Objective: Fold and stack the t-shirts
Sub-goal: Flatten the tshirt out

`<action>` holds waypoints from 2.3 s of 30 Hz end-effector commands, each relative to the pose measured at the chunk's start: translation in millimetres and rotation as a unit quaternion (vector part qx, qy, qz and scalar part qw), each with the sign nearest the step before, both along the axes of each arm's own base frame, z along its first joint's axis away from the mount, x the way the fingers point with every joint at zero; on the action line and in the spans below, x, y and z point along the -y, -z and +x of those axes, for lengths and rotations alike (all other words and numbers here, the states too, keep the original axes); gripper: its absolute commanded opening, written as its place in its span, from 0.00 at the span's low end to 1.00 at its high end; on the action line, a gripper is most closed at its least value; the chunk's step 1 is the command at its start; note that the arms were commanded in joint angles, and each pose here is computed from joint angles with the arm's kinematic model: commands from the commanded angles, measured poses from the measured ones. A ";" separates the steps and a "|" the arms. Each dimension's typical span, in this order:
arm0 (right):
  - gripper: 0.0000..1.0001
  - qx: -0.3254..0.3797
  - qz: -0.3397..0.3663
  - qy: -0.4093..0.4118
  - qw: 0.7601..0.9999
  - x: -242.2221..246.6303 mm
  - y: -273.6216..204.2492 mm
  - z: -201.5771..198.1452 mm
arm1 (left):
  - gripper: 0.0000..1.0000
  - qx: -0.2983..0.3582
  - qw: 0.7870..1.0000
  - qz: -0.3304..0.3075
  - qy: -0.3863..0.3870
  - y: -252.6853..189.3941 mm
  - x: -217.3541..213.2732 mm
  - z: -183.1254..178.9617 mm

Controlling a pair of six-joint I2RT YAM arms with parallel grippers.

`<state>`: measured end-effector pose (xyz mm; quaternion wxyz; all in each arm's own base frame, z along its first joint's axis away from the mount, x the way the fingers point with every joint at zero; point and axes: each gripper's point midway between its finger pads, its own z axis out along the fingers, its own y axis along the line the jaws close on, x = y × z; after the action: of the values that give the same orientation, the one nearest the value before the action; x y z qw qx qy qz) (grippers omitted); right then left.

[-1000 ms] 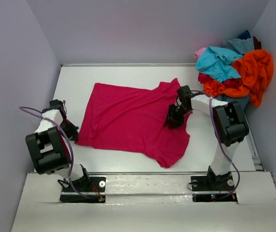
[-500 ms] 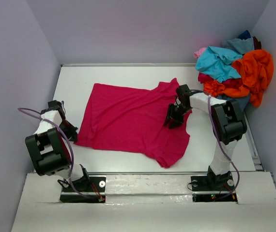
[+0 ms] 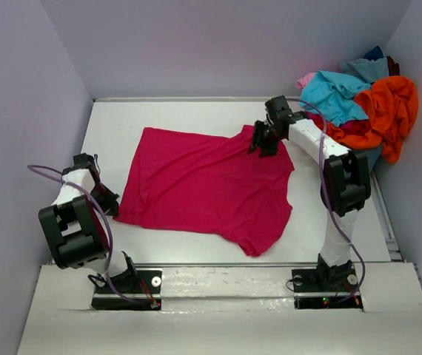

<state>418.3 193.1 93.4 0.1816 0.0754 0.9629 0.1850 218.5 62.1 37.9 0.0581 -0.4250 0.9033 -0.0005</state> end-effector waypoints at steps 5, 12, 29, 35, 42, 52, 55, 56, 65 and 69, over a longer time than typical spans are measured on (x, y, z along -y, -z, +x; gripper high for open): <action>0.53 0.038 0.022 0.003 0.999 -28.7 -0.1 77.9 | 0.06 0.004 1.000 -0.003 0.006 -2.3 1.4 -3.1; 0.52 0.015 0.038 0.004 0.999 -42.1 38.2 96.1 | 0.06 0.009 1.000 -0.005 0.008 -3.1 2.7 -3.6; 0.52 -0.024 0.025 0.036 0.999 -12.4 77.3 97.1 | 0.06 0.002 1.000 0.000 0.006 -4.6 3.9 -13.5; 0.52 -0.029 0.021 0.057 0.998 12.5 79.8 101.1 | 0.06 0.000 1.000 0.011 -0.002 -9.7 -2.8 -13.5; 0.51 -0.040 0.018 0.073 0.996 33.0 88.9 101.8 | 0.06 -0.002 1.000 0.012 -0.019 -11.6 -7.9 -17.3; 0.51 -0.041 0.017 0.080 0.996 47.5 91.2 109.8 | 0.06 -0.003 1.000 0.010 -0.030 -12.3 -10.4 -20.7; 0.51 -0.044 0.015 0.085 0.995 53.0 93.7 109.8 | 0.06 -0.004 0.999 0.008 -0.037 -11.5 -10.7 -23.4; 0.51 -0.045 0.015 0.085 0.995 52.8 94.0 109.4 | 0.06 -0.004 0.999 0.006 -0.042 -11.1 -11.4 -24.5; 0.51 -0.054 0.025 0.084 0.995 54.3 95.4 105.6 | 0.06 0.006 0.999 -0.027 -0.031 -3.9 4.0 -29.9; 0.52 -0.054 0.015 0.083 0.995 57.5 95.7 103.2 | 0.06 0.006 0.999 -0.033 -0.040 -4.1 10.0 -37.3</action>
<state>534.8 168.7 36.9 0.1735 0.1561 0.9420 0.2413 193.8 60.5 38.2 0.0564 -0.4572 0.8874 -0.0195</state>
